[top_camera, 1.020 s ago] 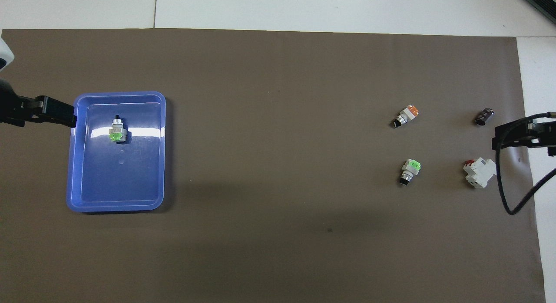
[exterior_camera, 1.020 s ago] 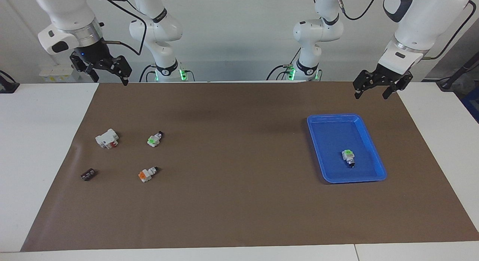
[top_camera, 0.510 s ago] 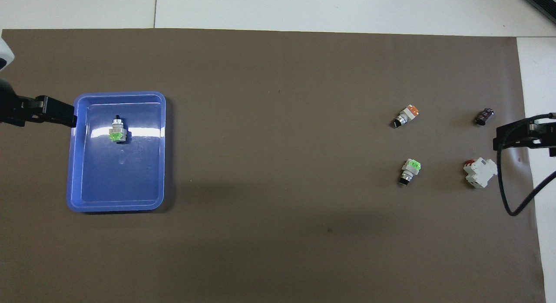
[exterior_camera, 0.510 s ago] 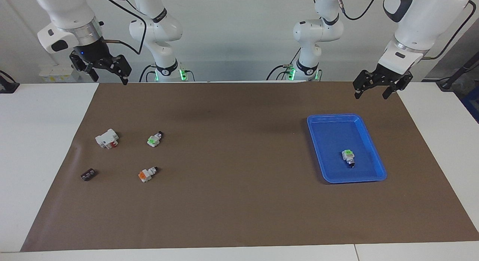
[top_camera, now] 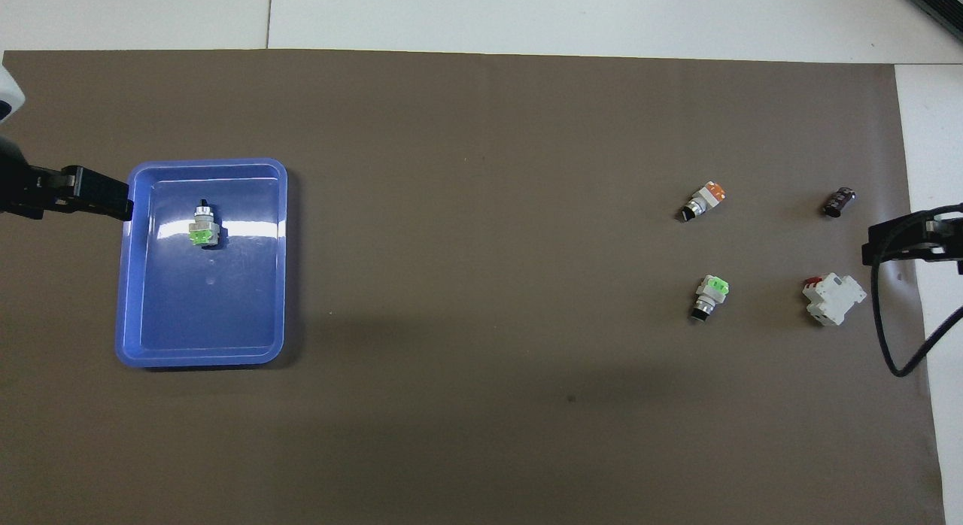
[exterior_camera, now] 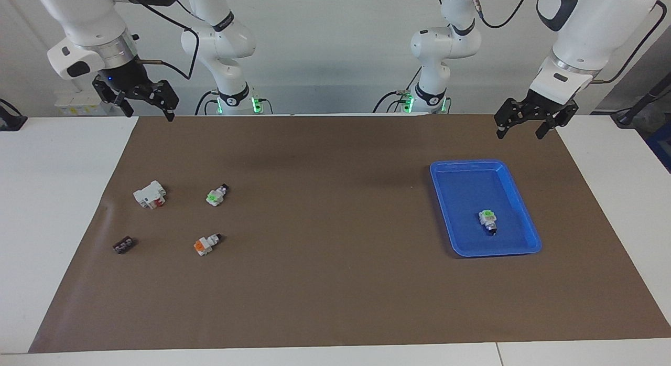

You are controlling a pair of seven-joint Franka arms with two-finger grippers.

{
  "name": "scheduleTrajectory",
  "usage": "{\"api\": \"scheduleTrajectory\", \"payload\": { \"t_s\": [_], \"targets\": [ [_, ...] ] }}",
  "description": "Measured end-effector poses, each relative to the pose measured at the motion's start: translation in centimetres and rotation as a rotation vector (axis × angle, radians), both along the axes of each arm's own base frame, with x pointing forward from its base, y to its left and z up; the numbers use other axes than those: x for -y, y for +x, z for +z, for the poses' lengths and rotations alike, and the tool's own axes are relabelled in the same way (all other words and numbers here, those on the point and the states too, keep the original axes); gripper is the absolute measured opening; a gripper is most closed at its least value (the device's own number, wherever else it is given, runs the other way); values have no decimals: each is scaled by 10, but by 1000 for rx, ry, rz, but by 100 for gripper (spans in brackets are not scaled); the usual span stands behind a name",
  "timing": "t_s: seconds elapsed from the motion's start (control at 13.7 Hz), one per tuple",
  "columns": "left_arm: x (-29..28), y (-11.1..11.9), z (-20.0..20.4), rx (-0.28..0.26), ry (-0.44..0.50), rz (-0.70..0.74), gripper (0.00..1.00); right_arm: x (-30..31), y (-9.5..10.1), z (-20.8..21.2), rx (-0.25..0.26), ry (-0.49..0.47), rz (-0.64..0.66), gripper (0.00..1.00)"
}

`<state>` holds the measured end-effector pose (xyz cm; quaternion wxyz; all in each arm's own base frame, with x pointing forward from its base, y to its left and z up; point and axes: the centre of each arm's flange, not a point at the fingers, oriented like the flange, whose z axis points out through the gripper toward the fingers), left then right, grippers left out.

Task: Turn and place switch with both arms
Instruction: 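Reach the right gripper toward the green-topped switch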

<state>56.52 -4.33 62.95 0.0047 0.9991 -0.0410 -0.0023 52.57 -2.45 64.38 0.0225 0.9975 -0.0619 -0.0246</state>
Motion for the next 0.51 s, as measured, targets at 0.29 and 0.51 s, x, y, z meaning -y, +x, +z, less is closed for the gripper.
{"api": "scheduleTrajectory", "payload": {
  "t_s": [0.29, 0.51],
  "targets": [
    [0, 0, 0, 0, 0, 0, 100, 3, 11, -24, 51, -4, -66, 100],
    [0, 0, 0, 0, 0, 0, 100, -3, 21, -86, 83, -4, -162, 100]
  ]
}}
